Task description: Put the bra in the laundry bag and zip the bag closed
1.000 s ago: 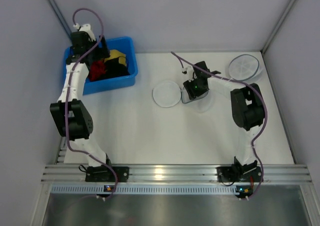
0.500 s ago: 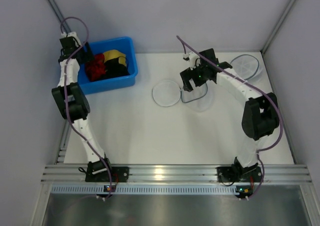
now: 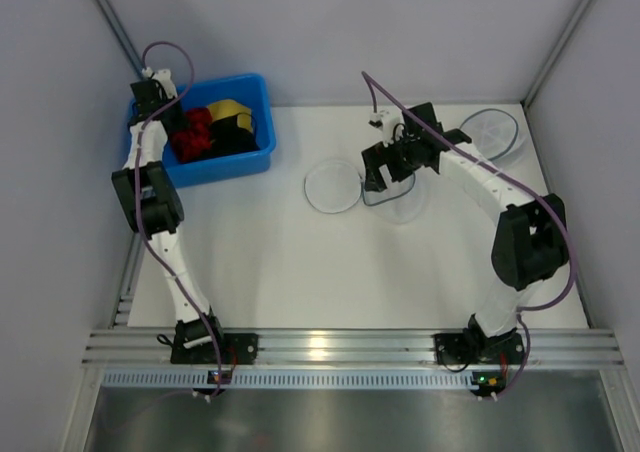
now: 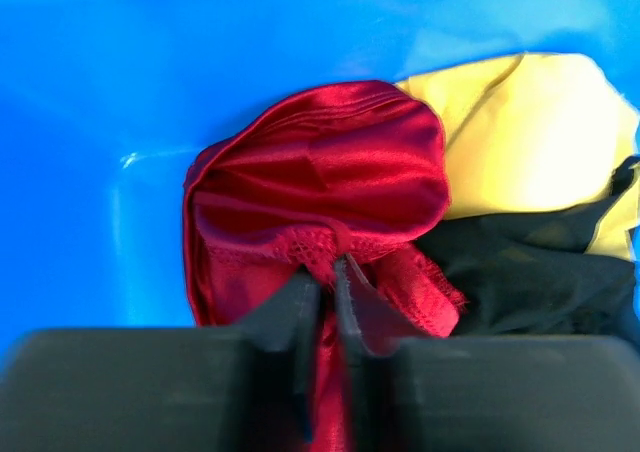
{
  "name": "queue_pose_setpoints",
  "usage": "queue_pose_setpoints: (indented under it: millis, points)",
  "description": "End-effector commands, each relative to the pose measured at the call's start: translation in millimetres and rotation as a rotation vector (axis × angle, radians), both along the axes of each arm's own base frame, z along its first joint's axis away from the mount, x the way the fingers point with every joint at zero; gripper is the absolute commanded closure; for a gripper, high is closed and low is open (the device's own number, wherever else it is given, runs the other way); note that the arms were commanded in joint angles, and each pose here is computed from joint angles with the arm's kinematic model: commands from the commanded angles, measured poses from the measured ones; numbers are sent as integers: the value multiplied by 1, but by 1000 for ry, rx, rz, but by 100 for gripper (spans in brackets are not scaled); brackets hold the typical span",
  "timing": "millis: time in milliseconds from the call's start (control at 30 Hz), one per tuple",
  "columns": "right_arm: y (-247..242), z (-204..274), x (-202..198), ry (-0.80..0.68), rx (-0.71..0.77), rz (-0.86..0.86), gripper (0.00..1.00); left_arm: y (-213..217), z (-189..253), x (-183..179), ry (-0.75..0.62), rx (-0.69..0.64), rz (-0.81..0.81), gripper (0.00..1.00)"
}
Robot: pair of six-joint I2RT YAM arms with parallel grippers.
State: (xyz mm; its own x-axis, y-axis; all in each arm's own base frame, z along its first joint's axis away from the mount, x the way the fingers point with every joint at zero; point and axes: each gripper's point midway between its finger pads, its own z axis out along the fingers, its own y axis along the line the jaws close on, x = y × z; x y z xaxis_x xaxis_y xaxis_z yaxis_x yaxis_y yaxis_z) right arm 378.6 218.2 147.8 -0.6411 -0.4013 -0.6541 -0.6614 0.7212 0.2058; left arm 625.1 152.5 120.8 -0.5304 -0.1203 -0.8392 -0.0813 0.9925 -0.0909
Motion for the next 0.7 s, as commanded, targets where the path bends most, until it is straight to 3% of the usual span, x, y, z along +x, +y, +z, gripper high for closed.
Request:
queue_pose_setpoints:
  millis: [0, 33, 200, 333, 533, 667]
  points:
    - [-1, 26, -6, -37, 38, -2, 1, -3, 35, 14, -107, 34, -52, 94]
    - [-2, 31, -7, -46, 43, -6, 0, -7, 48, 12, -128, 25, -70, 100]
    - [-7, 50, -16, -81, 50, -10, 0, -33, 109, -5, -216, -46, -136, 100]
    - [-13, 72, -24, -134, 53, -13, 1, -64, 186, -42, -322, -86, -230, 100]
    - [-24, 91, -32, -191, 26, -13, 1, -95, 238, -95, -372, -140, -298, 100]
    - [-31, 103, -32, -236, -9, 4, 1, -123, 261, -129, -382, -277, -336, 100]
